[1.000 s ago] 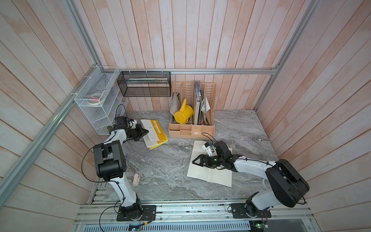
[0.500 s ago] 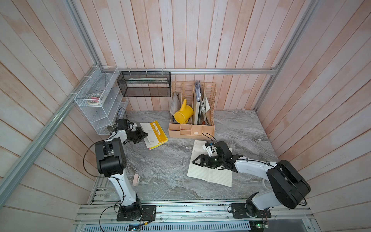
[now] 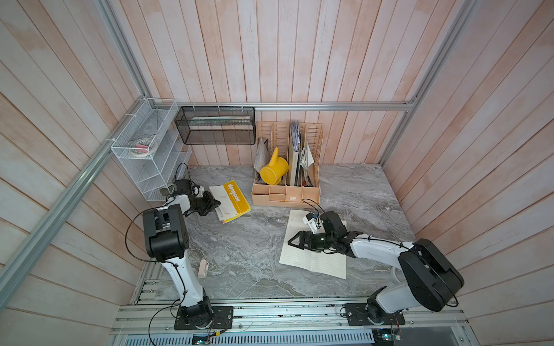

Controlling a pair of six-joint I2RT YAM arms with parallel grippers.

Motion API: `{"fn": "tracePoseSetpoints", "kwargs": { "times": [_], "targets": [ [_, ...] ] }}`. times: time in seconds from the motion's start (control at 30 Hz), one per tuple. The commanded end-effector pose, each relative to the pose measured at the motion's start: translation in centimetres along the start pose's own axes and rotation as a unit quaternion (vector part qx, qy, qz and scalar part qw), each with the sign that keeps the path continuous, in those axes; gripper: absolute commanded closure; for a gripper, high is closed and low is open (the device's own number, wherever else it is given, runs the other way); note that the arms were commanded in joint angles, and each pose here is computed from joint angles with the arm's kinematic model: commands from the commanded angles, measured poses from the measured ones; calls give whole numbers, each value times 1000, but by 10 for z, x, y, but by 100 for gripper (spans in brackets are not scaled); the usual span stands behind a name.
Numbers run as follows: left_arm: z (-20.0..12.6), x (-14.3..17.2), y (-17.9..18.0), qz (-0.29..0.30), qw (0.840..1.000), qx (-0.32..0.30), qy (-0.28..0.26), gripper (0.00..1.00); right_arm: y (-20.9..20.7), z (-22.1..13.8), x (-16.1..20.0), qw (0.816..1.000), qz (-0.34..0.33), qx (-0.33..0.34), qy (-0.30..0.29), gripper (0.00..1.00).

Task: Close the notebook
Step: Place the notebook at the notebook.

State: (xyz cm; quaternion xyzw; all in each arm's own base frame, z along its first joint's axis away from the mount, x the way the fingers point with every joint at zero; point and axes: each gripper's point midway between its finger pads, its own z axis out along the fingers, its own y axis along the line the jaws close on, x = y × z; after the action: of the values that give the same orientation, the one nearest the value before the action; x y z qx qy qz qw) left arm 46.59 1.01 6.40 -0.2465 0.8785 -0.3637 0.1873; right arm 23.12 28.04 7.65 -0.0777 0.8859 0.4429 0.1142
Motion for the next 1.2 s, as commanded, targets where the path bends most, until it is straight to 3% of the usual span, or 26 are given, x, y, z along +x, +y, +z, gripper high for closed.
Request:
{"fn": "tracePoseSetpoints", "kwargs": {
  "times": [0.0,0.33,0.53,0.67,1.17],
  "targets": [
    [5,5,16,-5,1000,-16,7,100,1,-4,1,1000,-4,-2,-3,2],
    [7,6,24,-10,999,-34,10,94,3,-4,0,1000,-5,-5,-4,2],
    [7,7,27,-10,999,-40,11,81,4,-4,-1,1000,-6,-5,-3,2],
    [6,7,27,-10,999,-43,11,78,4,-4,-1,1000,-6,-6,-3,2],
    [-17,-2,5,5,999,-47,-7,67,5,-2,-1,1000,-5,-8,0,2]
  ]
}}
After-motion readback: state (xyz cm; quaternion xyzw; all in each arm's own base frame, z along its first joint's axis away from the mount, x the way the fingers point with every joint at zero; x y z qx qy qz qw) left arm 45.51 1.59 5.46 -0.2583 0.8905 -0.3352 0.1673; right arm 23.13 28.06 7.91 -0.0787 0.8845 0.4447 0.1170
